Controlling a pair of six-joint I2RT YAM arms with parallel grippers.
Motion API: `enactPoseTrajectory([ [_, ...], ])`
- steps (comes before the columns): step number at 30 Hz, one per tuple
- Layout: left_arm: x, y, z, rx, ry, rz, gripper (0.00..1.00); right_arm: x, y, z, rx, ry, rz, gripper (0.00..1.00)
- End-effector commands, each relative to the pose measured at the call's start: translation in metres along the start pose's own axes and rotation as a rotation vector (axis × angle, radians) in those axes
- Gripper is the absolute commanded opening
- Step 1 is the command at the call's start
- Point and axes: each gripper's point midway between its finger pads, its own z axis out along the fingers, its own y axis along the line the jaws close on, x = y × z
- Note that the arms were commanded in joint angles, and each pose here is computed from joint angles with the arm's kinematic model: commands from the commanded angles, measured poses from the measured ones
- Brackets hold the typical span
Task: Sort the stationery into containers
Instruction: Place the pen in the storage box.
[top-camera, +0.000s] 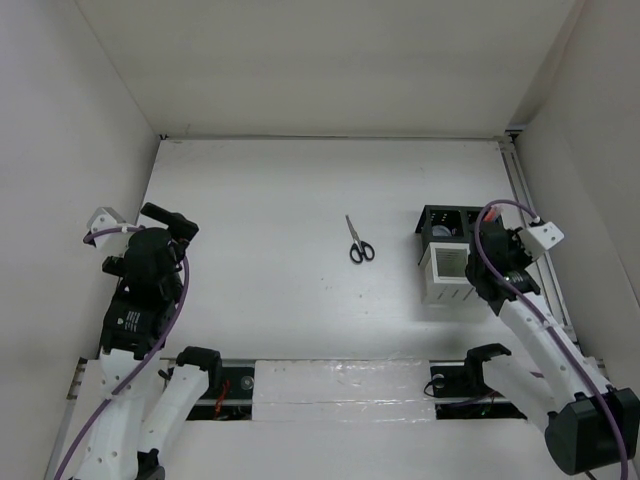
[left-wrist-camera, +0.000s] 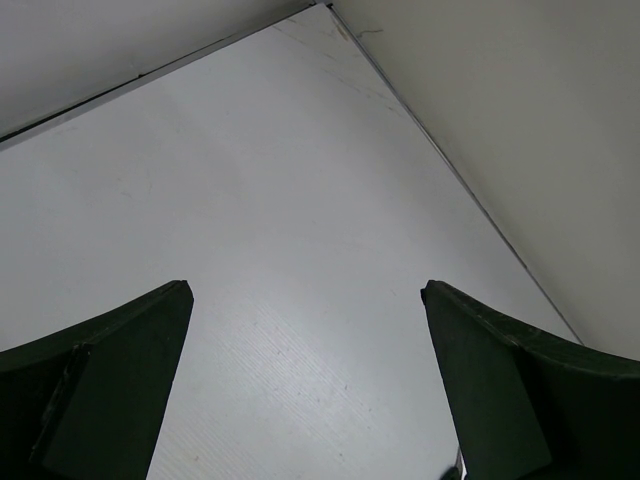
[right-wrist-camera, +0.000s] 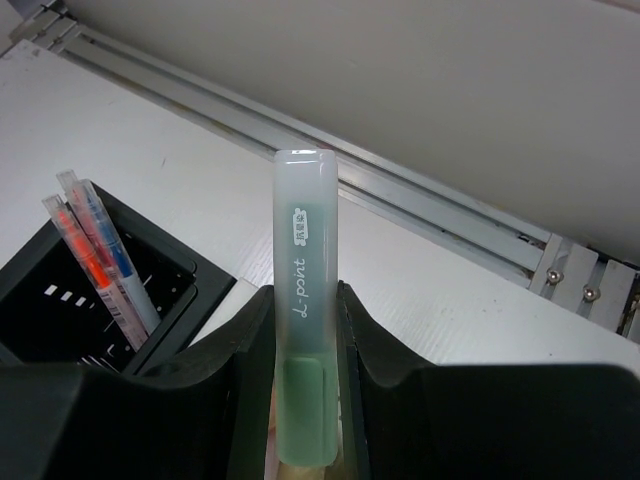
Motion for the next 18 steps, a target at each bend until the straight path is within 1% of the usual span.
enactPoseTrajectory([
  [1, -0.003, -0.006, 0.000, 0.028, -0.011, 0.000, 0.99, -0.016, 0.004, -0.001, 0.013, -0.026, 0.040, 0.00],
  [4, -0.003, -0.006, 0.000, 0.028, -0.011, 0.000, 0.99, -0.017, 0.005, -0.002, 0.026, -0.031, 0.014, 0.00],
  [7, -0.003, -0.006, 0.000, 0.028, -0.011, 0.000, 0.99, -0.011, 0.002, -0.002, 0.059, -0.033, -0.058, 0.00],
  [11, -0.002, -0.007, 0.000, 0.034, -0.004, 0.001, 0.99, -0.010, 0.012, -0.006, 0.083, -0.046, -0.066, 0.00],
  [12, -0.002, -0.007, 0.000, 0.034, -0.004, 0.001, 0.99, -0.009, 0.012, -0.007, 0.088, -0.046, -0.103, 0.00],
  [15, -0.002, -0.007, 0.000, 0.034, -0.004, 0.001, 0.99, -0.004, 0.015, -0.011, 0.105, -0.049, -0.125, 0.00],
  [16, -0.002, -0.007, 0.000, 0.034, -0.004, 0.001, 0.99, -0.004, 0.015, -0.010, 0.118, -0.059, -0.100, 0.00],
  [18, -0.002, -0.007, 0.000, 0.034, -0.004, 0.001, 0.99, -0.004, 0.017, -0.013, 0.119, -0.059, -0.131, 0.00],
])
